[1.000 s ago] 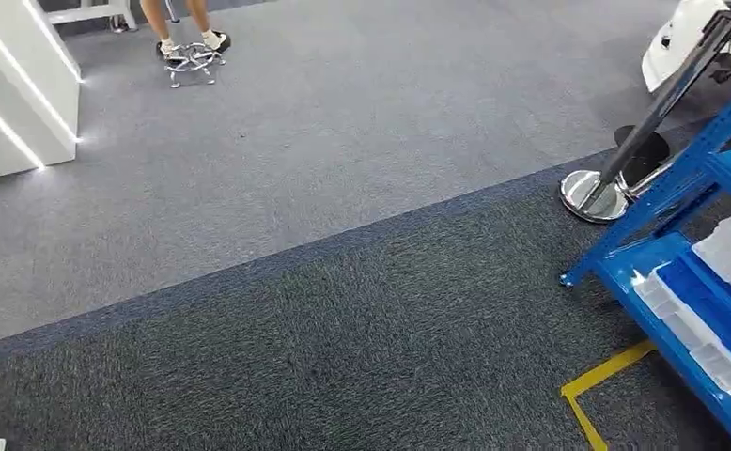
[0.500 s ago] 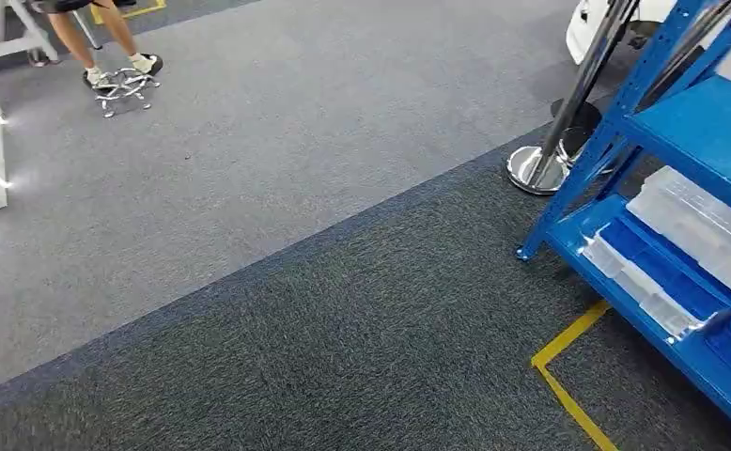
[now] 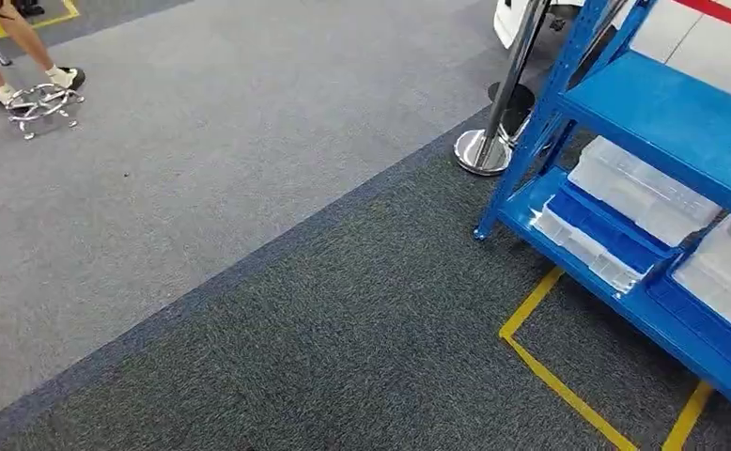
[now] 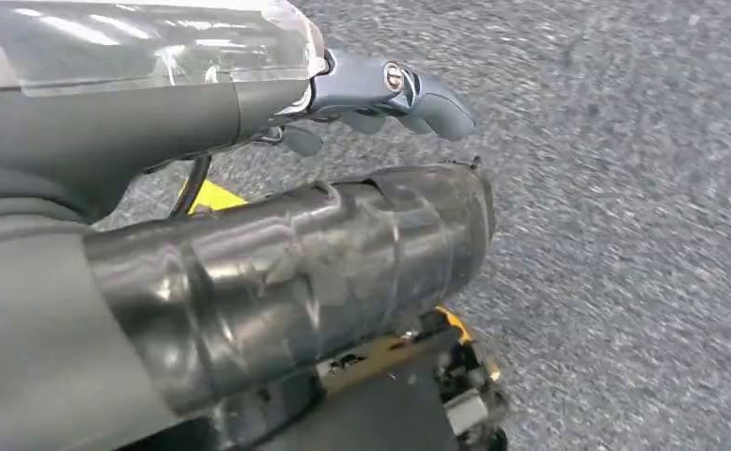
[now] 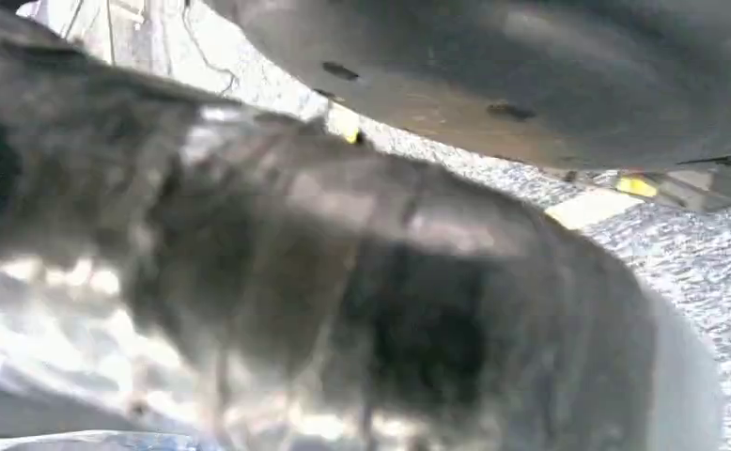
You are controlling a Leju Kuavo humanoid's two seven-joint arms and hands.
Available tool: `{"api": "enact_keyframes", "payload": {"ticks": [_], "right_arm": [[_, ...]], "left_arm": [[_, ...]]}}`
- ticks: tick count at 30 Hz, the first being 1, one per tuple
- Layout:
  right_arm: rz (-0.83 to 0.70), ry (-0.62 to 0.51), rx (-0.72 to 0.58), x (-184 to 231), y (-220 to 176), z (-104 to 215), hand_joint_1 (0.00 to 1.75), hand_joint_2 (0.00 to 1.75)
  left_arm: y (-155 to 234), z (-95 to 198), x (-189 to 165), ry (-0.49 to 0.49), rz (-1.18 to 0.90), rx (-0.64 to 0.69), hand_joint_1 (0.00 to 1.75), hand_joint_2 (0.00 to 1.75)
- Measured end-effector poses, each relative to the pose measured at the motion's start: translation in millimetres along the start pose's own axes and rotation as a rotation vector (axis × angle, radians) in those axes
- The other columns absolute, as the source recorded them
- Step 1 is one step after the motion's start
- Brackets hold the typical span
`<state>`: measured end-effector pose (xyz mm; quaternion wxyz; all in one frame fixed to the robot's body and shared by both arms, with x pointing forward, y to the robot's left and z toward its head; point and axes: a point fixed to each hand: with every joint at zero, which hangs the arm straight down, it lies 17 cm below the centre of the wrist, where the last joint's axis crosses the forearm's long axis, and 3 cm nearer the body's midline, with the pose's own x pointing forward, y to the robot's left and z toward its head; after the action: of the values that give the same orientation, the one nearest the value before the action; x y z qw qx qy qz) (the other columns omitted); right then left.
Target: Take the parts from the cabinet and place them on the table.
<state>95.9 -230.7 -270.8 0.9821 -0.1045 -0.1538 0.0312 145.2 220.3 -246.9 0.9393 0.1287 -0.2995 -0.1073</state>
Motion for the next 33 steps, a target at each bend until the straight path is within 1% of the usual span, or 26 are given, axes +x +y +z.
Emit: {"api": "enact_keyframes", "payload": {"ticks": [6, 16, 22, 25, 33], "right_arm": [[0.000, 0.001, 0.002, -0.9, 1.2, 0.5, 0.00, 0.00], [-0.001, -0.003, 0.007, 2.7, 4.6, 1.1, 0.00, 0.00], [0.002, 0.000, 0.005, -0.1, 3.6, 1.1, 0.00, 0.00], [0.002, -0.003, 0.006, 2.3, 3.7, 0.8, 0.00, 0.00], [0.010, -0.007, 0.008, 3.4, 3.3, 0.4, 0.00, 0.00]], "left_arm": [[1.0, -1.6, 2.9, -0.003, -0.001, 0.001, 0.00, 0.00], [0.4, 0.7, -3.4, 0.007, 0.000, -0.002, 0.00, 0.00], [-0.1, -0.7, 1.5, -0.001, 0.005, -0.002, 0.00, 0.00], [-1.3, 1.2, -2.7, 0.005, 0.004, -0.006, 0.00, 0.00], [-6.4, 0.9, 3.1, -0.017, 0.017, -0.038, 0.00, 0.00]]}}
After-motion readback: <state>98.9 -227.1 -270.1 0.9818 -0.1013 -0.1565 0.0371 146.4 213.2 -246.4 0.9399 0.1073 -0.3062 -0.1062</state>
